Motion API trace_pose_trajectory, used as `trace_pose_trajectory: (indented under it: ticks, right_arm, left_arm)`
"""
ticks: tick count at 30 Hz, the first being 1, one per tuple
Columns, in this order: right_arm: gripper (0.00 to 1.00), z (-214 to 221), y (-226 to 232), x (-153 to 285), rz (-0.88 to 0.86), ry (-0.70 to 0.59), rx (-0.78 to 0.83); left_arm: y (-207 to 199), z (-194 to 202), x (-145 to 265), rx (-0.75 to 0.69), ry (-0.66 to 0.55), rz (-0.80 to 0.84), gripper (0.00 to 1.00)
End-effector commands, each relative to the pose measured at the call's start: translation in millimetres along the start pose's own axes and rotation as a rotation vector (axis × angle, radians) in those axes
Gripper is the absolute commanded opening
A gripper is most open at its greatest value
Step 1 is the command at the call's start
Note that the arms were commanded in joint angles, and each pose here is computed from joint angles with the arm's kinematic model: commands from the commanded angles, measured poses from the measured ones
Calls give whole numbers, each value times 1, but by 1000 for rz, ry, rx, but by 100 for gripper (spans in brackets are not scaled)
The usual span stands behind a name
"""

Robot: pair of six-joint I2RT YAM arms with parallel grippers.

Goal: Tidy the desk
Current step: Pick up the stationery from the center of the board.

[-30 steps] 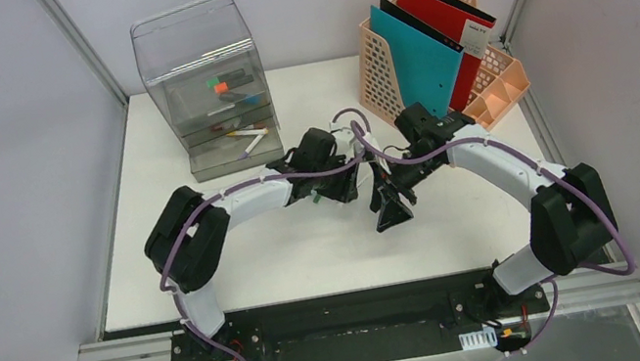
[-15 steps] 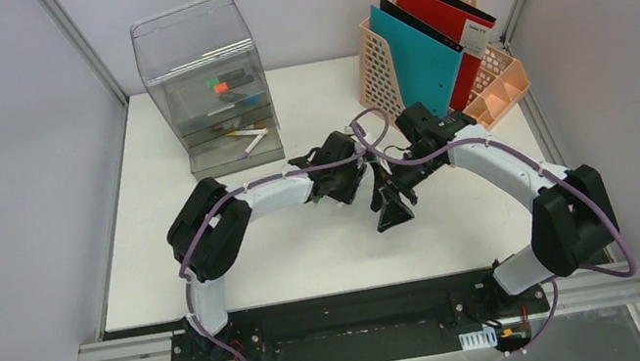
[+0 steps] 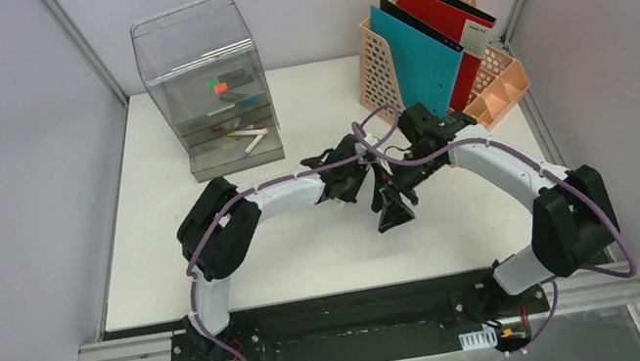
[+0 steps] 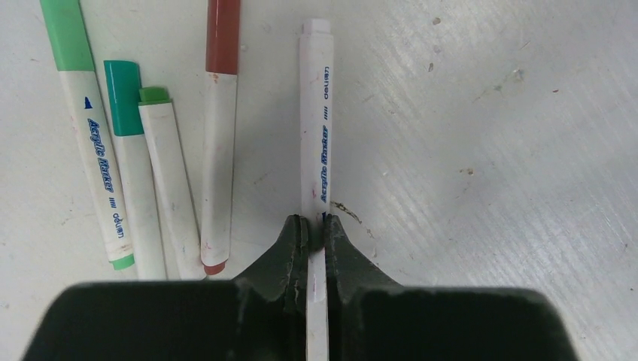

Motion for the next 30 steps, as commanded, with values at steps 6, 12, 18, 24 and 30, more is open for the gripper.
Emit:
trace_pose_trajectory:
  ticks: [6,12,18,24,30]
  right_arm:
    - [69,-16,-1,8,32,-33,81]
    - [69,-16,-1,8,30,-35,80]
    - [69,-16,-1,8,26,-41,77]
    - [69,-22,1,5,-19,-108,48]
    - [69,-29,-2,5,-40,-218,-38]
  left_arm:
    - [-12,6,16,-1,-22,45,0]
    - [-15,5,45,114,-159,144,0]
    - [-10,12,72,205,-270,202,0]
    - [-5,15,106,304,-443,313,0]
    - [-3,27,126,438,-610,459,0]
Point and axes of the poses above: each gripper's point midway between its finger pads, its own x axis back along the fingers, its own y axis along the line the jaws close on, z = x × y, the point moved 9 cm from there along x, back along the fingers, and after that the axes turned 11 degrees about x, right-handed, at the moved point
